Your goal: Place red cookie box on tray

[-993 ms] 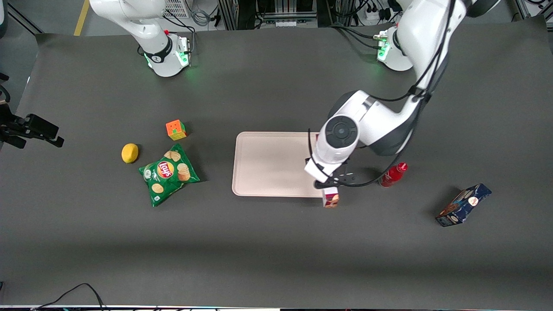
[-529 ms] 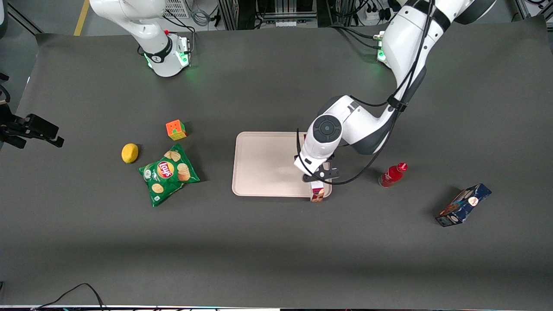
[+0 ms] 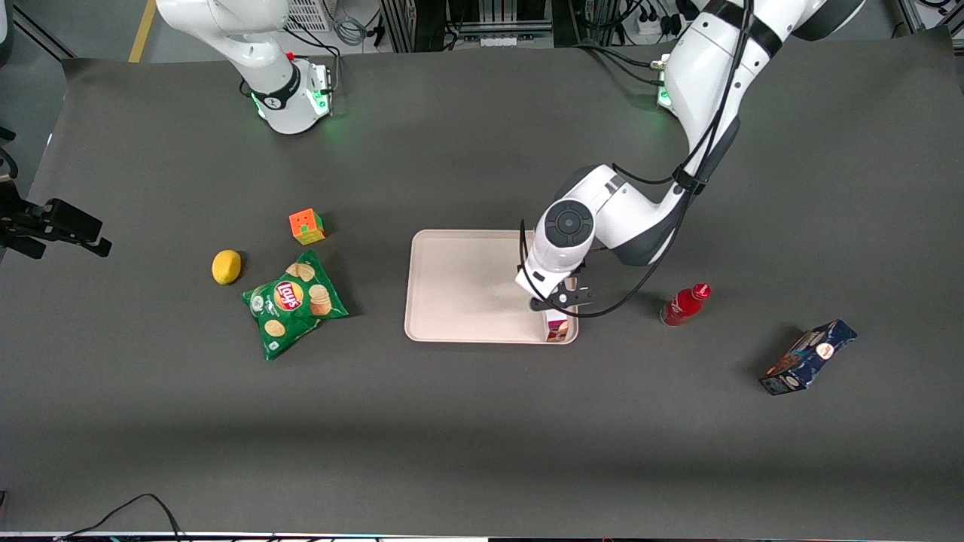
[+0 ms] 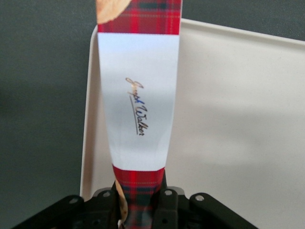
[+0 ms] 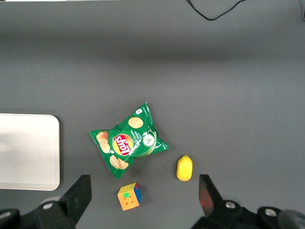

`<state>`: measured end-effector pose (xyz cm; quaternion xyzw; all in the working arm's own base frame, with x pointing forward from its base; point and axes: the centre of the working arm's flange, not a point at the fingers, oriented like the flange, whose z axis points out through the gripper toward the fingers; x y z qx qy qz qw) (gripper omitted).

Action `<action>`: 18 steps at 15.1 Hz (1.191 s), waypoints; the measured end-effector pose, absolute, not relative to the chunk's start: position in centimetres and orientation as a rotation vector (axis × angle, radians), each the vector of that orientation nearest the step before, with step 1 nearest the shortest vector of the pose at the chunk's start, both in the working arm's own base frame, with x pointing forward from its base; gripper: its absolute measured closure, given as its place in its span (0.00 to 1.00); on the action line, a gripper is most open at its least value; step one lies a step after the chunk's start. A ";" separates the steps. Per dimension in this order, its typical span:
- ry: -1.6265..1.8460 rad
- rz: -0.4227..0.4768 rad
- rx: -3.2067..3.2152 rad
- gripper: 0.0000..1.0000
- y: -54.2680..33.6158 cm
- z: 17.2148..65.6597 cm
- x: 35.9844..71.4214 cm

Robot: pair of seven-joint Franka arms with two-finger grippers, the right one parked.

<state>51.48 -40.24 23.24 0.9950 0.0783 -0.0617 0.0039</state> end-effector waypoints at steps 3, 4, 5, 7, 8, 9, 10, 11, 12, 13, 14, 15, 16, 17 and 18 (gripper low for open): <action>0.245 -0.199 3.122 0.56 -40.1 23.0 51.3; 0.245 -0.200 3.122 0.47 -40.1 22.9 51.2; 0.244 -0.200 3.122 0.37 -40.1 22.8 51.2; 0.246 -0.196 3.120 0.15 -40.1 22.8 51.3; 0.249 -0.193 3.119 0.06 -40.0 22.9 51.4; 0.254 -0.183 3.116 0.01 -39.9 23.2 51.7; 0.260 -0.169 3.111 0.01 -39.9 23.8 52.1; 0.270 -0.157 3.110 0.00 -39.7 24.8 52.7; 0.280 -0.150 3.115 0.00 -39.4 26.0 53.4; 0.282 -0.138 3.120 0.00 -38.8 27.7 54.4; 0.263 -0.119 3.123 0.00 -37.9 29.7 55.6; 0.239 -0.088 3.122 0.00 -36.7 31.9 56.8; 0.226 -0.047 3.116 0.00 -35.3 34.1 58.0; 0.222 -0.006 3.109 0.00 -33.9 36.1 58.9; 0.212 0.037 3.104 0.00 -32.3 38.0 59.7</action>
